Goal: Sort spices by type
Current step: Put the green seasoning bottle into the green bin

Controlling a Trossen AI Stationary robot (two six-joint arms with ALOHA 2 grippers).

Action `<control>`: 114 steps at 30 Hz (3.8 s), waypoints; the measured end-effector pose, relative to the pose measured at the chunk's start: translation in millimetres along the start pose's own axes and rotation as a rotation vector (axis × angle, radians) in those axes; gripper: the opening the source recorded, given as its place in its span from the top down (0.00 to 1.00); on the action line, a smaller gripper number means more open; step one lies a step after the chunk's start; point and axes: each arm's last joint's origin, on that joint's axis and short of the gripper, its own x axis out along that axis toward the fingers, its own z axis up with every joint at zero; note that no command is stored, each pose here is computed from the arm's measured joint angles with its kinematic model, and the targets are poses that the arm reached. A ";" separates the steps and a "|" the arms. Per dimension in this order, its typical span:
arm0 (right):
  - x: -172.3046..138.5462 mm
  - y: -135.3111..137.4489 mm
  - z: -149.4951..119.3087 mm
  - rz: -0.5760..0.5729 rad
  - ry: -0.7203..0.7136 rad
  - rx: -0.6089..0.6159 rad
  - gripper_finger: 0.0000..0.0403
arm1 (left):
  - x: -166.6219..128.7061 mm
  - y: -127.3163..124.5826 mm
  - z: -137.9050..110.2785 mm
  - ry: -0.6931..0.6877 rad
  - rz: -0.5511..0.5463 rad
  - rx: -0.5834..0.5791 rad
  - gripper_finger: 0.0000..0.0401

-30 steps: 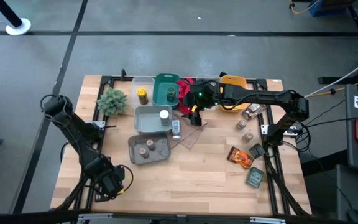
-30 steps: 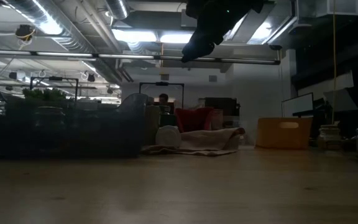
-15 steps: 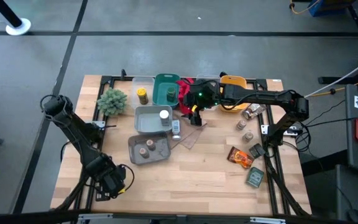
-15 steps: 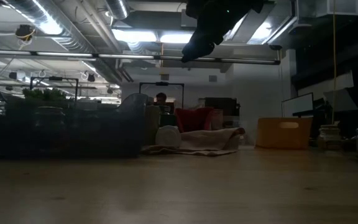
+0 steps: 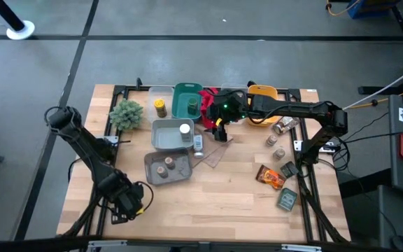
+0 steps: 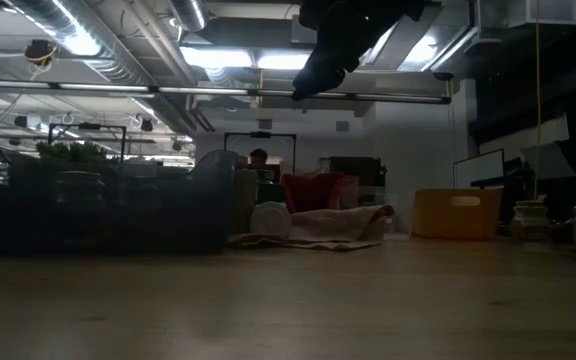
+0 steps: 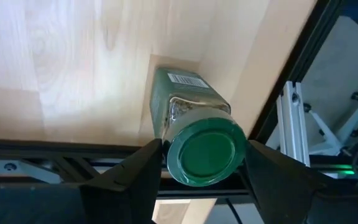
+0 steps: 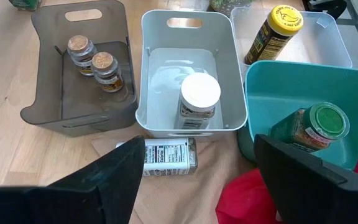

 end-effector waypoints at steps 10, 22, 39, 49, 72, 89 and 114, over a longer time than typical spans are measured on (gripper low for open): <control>0.0 0.3 -0.1 0.001 0.001 0.000 0.25 | -1.1 -0.7 -2.1 0.005 -0.010 -0.016 0.47; 0.0 0.3 0.0 0.001 0.001 0.000 0.25 | -1.9 -1.0 -1.9 -0.006 -0.010 0.000 0.47; 0.0 0.1 0.0 0.000 0.000 0.000 0.25 | -2.2 -1.1 -1.9 -0.008 -0.011 -0.012 0.47; 0.0 0.1 0.0 0.000 0.000 0.000 0.25 | -2.7 -1.2 -2.0 -0.010 -0.012 0.042 0.47; 0.0 -0.1 0.0 0.000 0.000 0.000 0.25 | -2.7 -3.5 -0.9 -0.019 -0.036 0.000 0.47; 0.0 0.0 0.0 0.000 0.000 0.000 0.25 | -1.5 -3.8 -5.3 -0.005 -0.019 -0.108 0.43; 0.0 0.2 0.1 0.000 0.000 0.000 0.25 | 4.3 -13.8 -19.9 -0.109 0.017 -0.019 0.23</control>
